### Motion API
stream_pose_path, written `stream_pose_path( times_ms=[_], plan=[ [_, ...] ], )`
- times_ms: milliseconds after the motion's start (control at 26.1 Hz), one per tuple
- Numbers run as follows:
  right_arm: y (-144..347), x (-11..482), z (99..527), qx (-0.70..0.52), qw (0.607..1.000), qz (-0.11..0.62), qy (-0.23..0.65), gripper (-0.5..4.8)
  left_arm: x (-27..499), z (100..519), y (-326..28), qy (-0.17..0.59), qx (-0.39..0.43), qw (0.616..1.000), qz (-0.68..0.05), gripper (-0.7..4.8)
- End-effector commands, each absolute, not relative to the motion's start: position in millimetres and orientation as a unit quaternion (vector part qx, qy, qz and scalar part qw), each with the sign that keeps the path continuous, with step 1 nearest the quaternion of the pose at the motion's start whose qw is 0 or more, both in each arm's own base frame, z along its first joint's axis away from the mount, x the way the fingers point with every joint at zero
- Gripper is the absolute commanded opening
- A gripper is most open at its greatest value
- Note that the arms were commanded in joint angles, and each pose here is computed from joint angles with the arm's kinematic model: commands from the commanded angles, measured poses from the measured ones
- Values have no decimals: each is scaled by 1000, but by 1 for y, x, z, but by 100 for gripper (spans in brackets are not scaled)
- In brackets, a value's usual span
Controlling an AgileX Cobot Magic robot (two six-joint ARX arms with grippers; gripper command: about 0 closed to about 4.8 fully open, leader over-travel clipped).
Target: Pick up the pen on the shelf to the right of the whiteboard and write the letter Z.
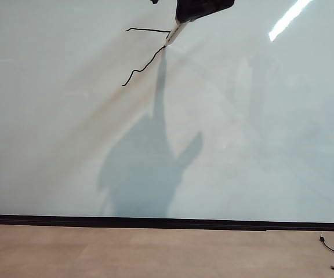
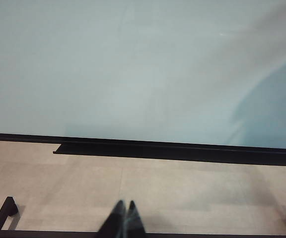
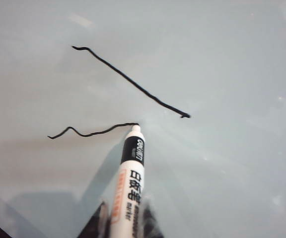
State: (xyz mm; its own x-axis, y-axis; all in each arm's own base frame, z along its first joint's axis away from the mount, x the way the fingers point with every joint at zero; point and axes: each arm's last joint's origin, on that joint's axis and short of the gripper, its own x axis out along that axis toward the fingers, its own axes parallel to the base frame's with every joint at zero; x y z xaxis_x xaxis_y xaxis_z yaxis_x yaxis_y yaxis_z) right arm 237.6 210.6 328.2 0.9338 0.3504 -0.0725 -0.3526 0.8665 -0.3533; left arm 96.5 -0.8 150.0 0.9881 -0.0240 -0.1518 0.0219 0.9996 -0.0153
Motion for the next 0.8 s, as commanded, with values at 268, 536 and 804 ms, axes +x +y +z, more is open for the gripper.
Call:
stream_pose_path(
  times_ms=[268, 536, 804],
  plan=[
    [200, 231, 345, -187, 971, 148, -21, -5, 96, 151, -1, 73, -5, 997, -12, -4],
    [190, 229, 353, -184, 974, 132, -26, -5, 96, 151, -1, 73, -5, 997, -12, -4],
    [208, 212, 349, -188, 967, 170, -16, -5, 96, 151, -1, 73, -5, 997, -12, -4]
  ],
)
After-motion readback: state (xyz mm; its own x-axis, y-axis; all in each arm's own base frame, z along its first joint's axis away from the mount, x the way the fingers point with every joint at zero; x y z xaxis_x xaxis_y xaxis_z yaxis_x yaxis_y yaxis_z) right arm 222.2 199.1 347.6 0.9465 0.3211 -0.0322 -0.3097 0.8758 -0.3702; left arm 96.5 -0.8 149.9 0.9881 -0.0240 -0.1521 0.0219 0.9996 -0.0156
